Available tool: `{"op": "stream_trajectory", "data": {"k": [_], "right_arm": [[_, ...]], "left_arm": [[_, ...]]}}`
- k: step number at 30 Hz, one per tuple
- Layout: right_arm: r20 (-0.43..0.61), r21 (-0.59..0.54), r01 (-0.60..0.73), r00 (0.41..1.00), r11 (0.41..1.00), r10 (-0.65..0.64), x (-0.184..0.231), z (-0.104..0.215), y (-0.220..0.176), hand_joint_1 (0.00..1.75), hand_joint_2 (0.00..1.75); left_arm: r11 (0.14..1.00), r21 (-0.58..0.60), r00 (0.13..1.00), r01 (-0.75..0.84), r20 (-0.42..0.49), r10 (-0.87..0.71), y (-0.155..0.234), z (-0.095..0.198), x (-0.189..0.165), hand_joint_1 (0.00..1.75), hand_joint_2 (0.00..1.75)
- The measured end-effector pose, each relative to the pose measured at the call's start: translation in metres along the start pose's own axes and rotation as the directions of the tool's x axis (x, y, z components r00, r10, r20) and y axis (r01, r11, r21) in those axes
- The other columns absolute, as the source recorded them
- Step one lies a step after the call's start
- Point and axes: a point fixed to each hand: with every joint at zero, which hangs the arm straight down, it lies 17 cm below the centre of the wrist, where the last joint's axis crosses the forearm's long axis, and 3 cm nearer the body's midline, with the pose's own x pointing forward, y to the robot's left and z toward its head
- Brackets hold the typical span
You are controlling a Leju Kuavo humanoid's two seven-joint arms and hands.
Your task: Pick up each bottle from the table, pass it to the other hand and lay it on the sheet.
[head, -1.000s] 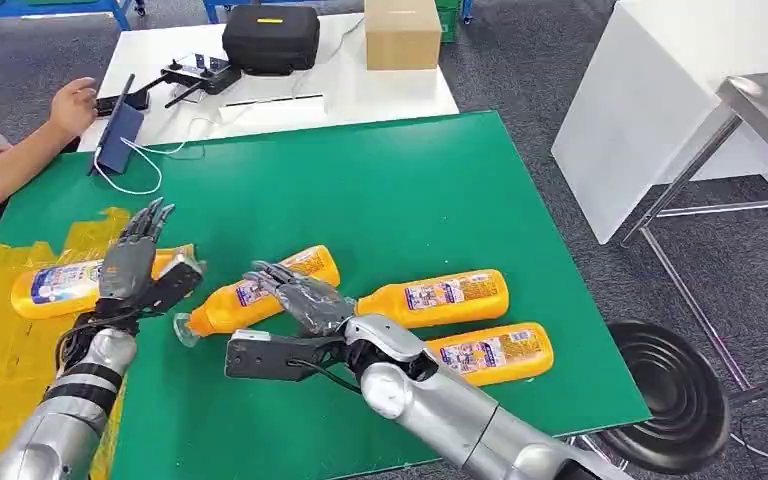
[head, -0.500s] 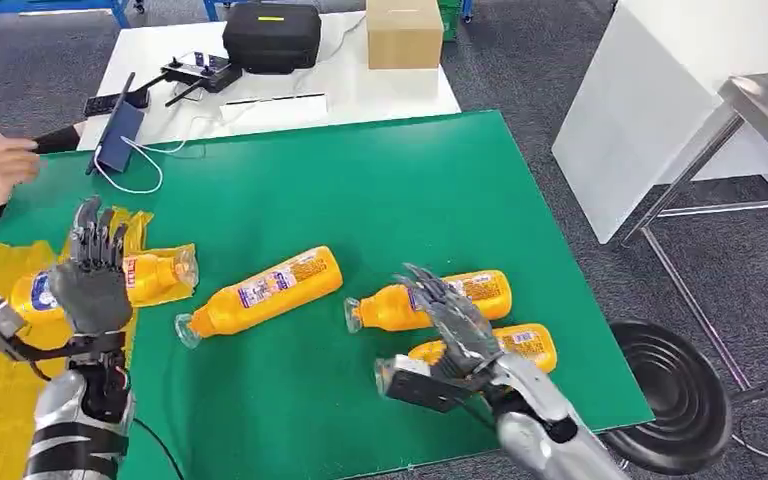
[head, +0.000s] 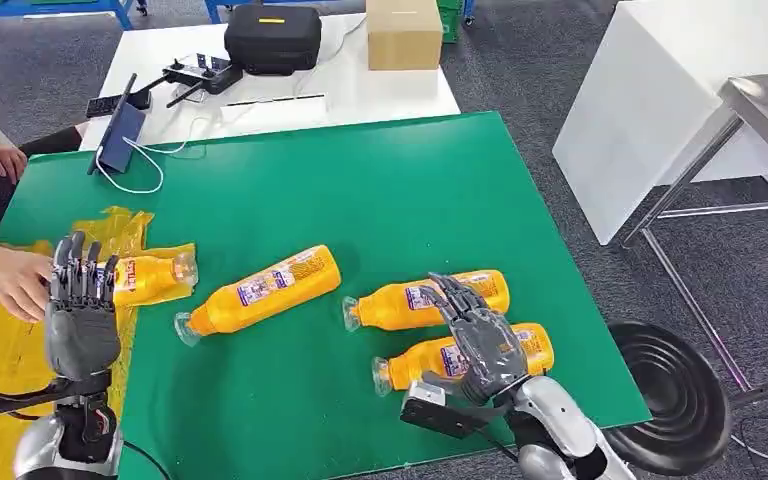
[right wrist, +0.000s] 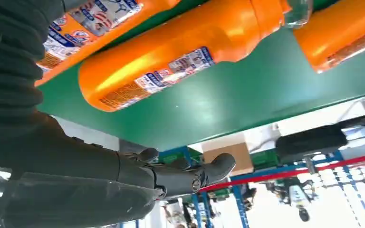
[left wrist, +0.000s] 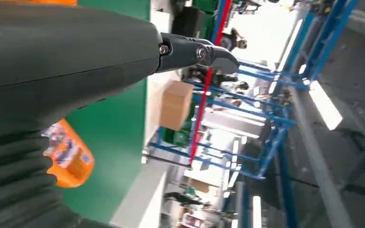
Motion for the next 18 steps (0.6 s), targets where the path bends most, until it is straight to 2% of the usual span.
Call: {"op": "stream_trajectory", "data": {"k": [4, 8, 12, 18], "right_arm": [[-0.034, 0.028, 0.006, 0.999, 1.000, -0.005, -0.020, 0.031, -0.003, 0.00, 1.75], [-0.113, 0.076, -0.015, 0.993, 0.997, 0.024, -0.050, 0.064, -0.005, 0.00, 1.75], [-0.172, 0.155, -0.030, 0.984, 0.987, 0.057, -0.079, 0.084, -0.003, 0.00, 1.75], [-0.213, 0.208, -0.060, 0.971, 0.976, 0.105, -0.102, 0.105, -0.014, 0.00, 1.75]], "left_arm": [[0.999, 0.017, 0.999, 0.035, -0.013, -0.035, -0.009, -0.001, -0.001, 0.00, 1.75], [0.999, 0.014, 0.999, 0.038, -0.004, -0.038, -0.021, -0.005, 0.002, 0.00, 1.75], [1.000, 0.001, 1.000, 0.032, 0.001, -0.032, -0.029, -0.007, 0.004, 0.00, 1.75], [1.000, -0.001, 1.000, 0.024, 0.003, -0.024, -0.031, -0.008, 0.004, 0.00, 1.75]]}}
